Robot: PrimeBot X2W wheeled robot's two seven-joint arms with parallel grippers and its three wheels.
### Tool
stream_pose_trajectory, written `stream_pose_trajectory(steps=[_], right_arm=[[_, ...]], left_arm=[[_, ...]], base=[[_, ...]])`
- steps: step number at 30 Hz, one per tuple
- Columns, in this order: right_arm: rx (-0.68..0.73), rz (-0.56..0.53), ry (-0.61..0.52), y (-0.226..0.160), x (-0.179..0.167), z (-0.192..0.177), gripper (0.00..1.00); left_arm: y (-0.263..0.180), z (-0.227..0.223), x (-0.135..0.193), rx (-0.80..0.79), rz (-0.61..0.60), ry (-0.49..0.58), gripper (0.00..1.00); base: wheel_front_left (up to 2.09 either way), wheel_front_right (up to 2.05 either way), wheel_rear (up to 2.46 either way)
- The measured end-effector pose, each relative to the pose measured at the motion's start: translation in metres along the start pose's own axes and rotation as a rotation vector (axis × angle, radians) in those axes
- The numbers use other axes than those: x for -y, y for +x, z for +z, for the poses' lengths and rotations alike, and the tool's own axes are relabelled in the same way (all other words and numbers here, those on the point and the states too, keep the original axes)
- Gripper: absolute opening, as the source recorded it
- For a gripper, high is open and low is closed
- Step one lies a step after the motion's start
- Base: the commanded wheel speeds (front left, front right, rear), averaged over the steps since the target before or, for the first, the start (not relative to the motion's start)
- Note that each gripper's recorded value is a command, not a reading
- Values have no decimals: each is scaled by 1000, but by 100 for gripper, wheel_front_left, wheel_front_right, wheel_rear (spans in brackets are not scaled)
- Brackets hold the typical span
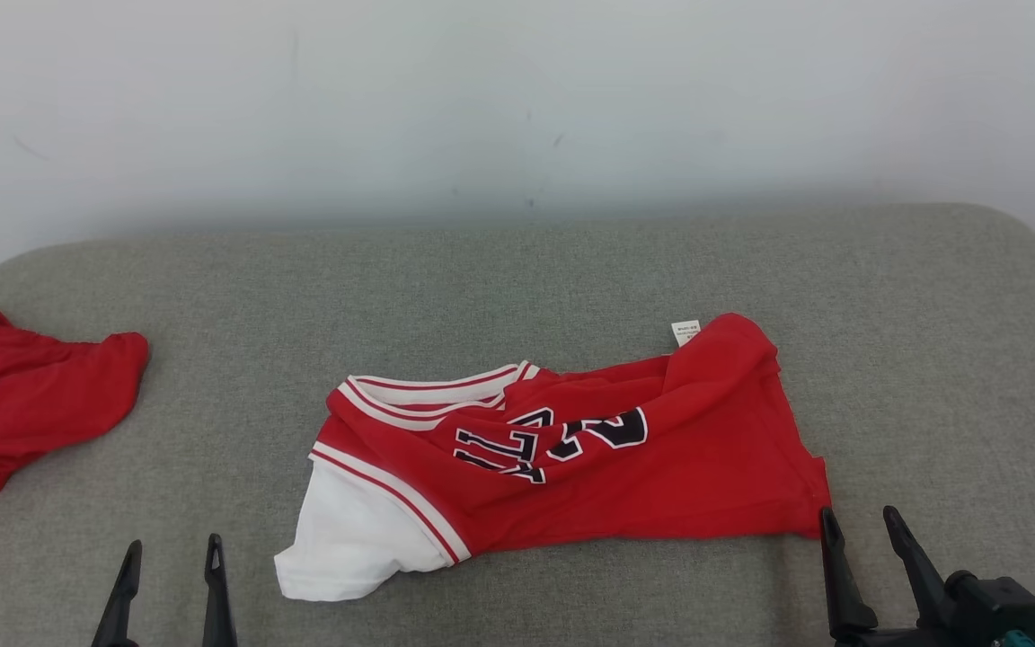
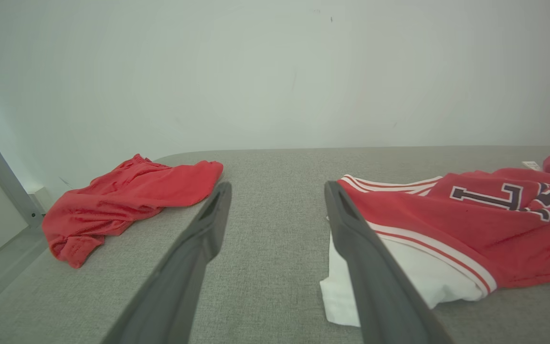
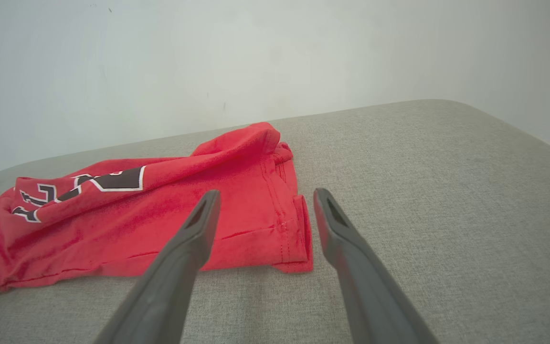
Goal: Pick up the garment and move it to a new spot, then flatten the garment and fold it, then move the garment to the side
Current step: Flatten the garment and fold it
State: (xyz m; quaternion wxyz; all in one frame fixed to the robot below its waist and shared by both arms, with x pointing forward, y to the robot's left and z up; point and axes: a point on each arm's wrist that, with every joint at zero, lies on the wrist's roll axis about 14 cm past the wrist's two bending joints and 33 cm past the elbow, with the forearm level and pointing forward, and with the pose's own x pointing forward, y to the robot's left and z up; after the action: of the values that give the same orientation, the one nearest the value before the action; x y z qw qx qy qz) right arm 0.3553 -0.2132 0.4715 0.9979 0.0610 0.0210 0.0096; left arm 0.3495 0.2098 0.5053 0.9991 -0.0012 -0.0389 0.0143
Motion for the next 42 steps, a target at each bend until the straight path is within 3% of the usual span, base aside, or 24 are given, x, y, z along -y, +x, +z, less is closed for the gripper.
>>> stream_pose_trajectory(steps=[21, 30, 42], right_arm=[[-67, 4, -53, 18, 12, -6, 100], [-140, 6, -73, 28, 18, -23, 100], [-201, 23, -72, 43, 14, -46, 100]], left_arm=[[2, -15, 9, -47, -31, -25, 100], [-3, -63, 36, -204, -129, -64, 100], [12, -103, 45, -342, -183, -78, 100]], base=[[0, 0, 0], [0, 0, 0], [0, 0, 0]])
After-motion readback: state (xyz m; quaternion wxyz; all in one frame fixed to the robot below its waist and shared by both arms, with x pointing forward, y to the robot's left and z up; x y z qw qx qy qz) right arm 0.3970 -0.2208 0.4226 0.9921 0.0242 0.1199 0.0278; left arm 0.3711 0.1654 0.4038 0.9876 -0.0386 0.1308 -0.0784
